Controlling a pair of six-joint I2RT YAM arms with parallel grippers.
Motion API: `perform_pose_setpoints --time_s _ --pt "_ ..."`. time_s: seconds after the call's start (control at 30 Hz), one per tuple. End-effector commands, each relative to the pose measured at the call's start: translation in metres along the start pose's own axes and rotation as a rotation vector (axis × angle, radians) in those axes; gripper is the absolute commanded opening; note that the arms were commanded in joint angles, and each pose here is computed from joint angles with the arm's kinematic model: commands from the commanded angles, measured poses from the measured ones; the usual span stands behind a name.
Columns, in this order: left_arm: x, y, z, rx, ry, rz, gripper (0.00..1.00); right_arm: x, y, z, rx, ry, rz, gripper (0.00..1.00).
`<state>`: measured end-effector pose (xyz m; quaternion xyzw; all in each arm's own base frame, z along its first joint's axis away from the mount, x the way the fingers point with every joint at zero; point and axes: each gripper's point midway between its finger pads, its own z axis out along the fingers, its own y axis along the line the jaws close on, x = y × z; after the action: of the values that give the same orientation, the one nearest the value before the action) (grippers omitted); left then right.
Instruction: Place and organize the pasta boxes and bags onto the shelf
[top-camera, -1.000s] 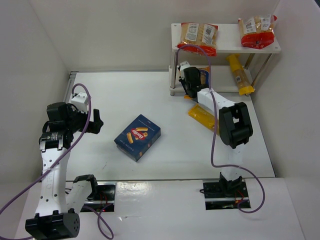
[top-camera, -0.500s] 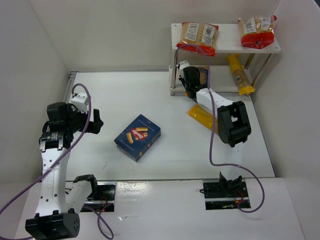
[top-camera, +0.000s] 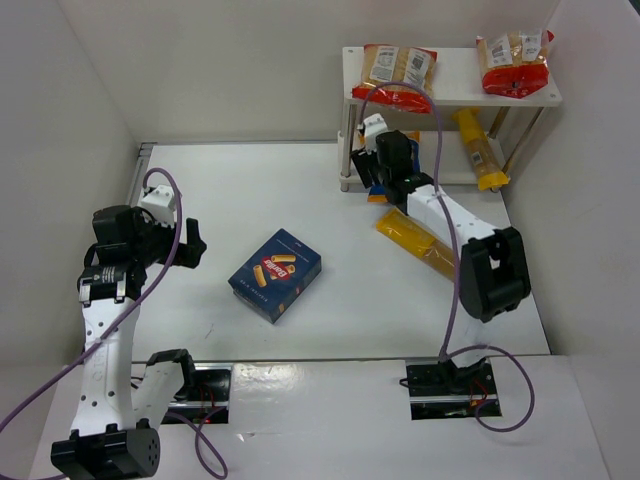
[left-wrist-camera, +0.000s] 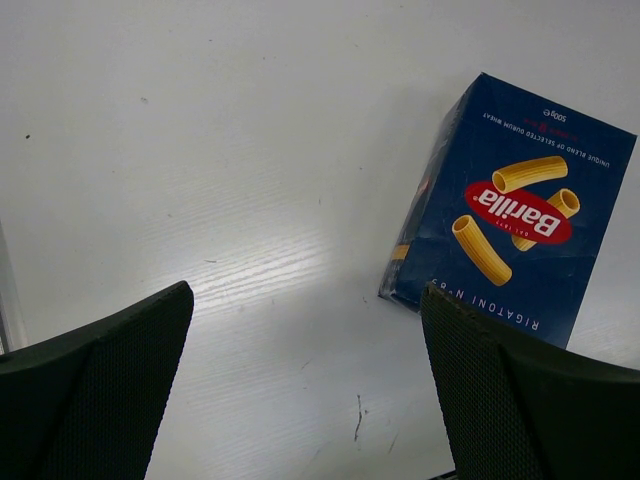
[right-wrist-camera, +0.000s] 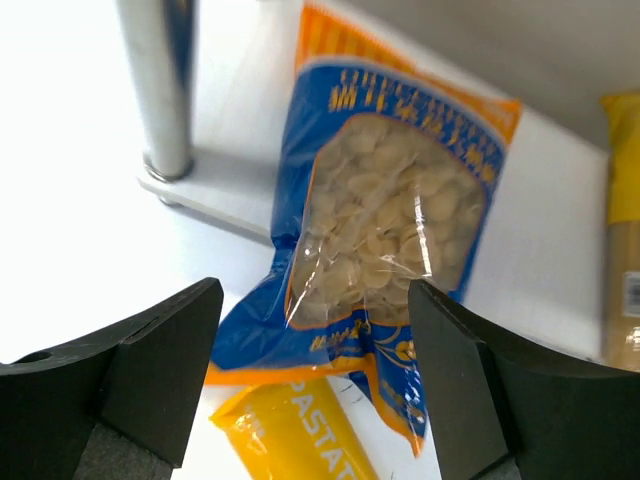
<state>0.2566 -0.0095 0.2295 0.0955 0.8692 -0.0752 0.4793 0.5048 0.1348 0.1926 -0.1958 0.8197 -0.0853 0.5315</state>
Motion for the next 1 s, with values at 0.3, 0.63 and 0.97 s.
perform_pose_setpoints --time_s 0.3,0.63,0.97 --pt "-0.009 0.002 -0.004 -0.012 -0.046 0.022 1.0 0.053 0.007 -0.032 -0.017 0.068 -0.084 0.88" --pt "-0.011 0.001 -0.006 -0.013 -0.054 0.026 1.0 0.082 -0.016 -0.018 0.132 0.075 -0.232 0.89" --pt "-0.011 0.001 -0.006 -0.013 -0.054 0.026 1.0 0.092 -0.037 -0.004 0.261 0.094 -0.482 0.89"
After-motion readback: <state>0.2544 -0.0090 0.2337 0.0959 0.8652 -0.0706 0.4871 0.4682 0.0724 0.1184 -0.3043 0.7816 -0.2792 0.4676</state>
